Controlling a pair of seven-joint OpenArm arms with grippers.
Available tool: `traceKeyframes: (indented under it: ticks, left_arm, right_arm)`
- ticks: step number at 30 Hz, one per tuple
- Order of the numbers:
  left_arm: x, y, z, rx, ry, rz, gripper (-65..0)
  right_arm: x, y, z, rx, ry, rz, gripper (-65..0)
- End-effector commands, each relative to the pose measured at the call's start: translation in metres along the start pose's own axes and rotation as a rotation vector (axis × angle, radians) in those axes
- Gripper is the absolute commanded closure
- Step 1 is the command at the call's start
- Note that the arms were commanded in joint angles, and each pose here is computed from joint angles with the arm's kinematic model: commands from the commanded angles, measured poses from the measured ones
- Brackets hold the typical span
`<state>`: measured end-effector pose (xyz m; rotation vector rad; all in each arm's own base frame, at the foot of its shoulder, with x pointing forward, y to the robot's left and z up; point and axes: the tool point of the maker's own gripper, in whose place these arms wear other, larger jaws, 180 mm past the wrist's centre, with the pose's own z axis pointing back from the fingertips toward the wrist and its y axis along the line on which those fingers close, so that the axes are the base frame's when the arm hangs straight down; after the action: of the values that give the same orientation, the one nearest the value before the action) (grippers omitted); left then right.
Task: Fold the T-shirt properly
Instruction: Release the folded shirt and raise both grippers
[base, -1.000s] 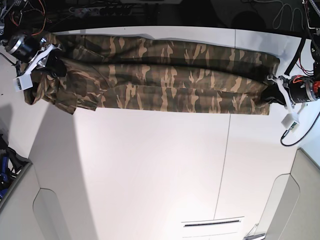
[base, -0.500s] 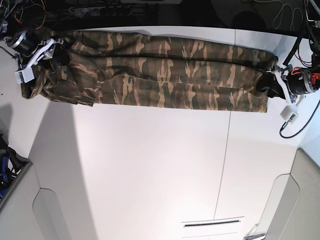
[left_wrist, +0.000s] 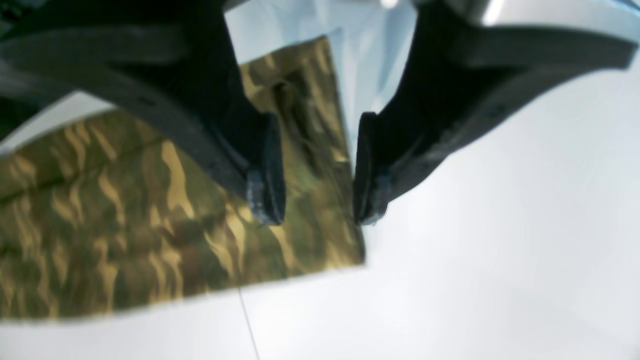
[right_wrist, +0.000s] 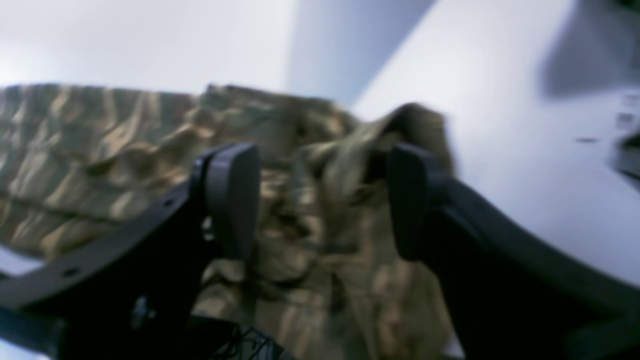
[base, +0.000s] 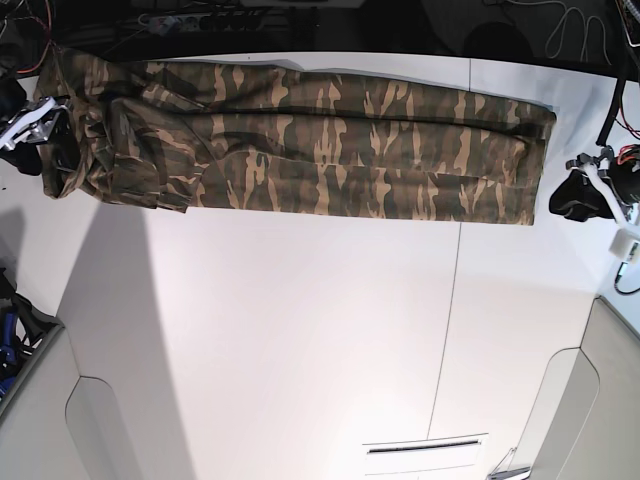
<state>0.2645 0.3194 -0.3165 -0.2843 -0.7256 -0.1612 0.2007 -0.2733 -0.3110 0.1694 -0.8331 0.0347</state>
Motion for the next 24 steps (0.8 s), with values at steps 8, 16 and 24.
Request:
traceKeyframes:
  ticks: [8, 16, 24]
  left_arm:
    - [0.04, 0.029, 0.042, 0.081, -0.166, 0.04, -34.3]
    - [0.013, 0.029, 0.041, 0.084, -0.099, 0.07, -35.1]
    - [-0.026, 0.003, 0.019, 0.013, -0.092, 0.167, -42.3]
  right_arm:
    - [-0.026, -0.004, -0.005, -0.001, 0.02, -0.13, 0.0]
    - [-0.068, -0.02, -0.022, -0.001, 0.063, -0.294, 0.0]
    - [-0.091, -0.014, -0.043, 0.015, 0.08, -0.329, 0.0]
